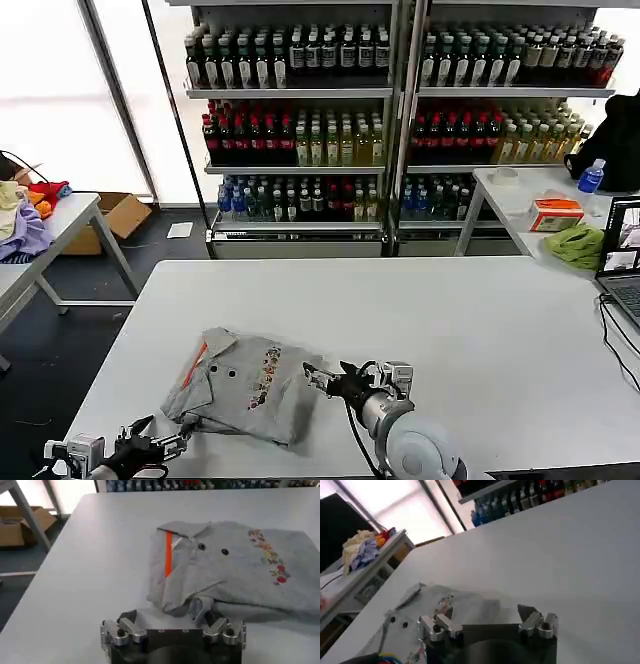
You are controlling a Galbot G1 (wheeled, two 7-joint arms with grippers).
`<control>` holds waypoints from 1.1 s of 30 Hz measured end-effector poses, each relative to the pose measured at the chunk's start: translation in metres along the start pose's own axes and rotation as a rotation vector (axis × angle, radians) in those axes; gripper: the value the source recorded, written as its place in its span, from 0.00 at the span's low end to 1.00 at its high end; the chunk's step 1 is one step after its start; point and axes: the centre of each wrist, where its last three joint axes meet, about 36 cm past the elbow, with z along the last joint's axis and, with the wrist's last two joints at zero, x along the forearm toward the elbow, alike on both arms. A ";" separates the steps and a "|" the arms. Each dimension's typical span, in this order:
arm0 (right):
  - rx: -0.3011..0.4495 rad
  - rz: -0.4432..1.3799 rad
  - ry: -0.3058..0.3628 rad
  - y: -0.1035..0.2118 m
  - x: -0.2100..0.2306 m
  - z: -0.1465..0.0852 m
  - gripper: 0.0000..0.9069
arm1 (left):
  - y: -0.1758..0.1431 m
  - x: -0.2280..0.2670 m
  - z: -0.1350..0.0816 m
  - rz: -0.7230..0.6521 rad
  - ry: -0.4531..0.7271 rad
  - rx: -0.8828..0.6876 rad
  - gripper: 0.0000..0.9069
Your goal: Fold and organize the clothes.
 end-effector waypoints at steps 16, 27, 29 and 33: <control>-0.033 0.009 0.035 0.000 0.004 0.005 0.93 | 0.002 -0.006 0.003 -0.018 -0.036 -0.029 1.00; -0.052 0.009 0.057 0.001 0.001 0.011 0.00 | 0.001 -0.008 0.001 -0.023 -0.072 -0.028 1.00; -0.054 0.008 0.062 0.001 -0.001 0.012 0.00 | 0.002 -0.009 0.002 -0.027 -0.077 -0.028 1.00; -0.058 0.011 0.071 0.002 -0.004 0.014 0.00 | 0.003 -0.010 0.004 -0.035 -0.082 -0.030 1.00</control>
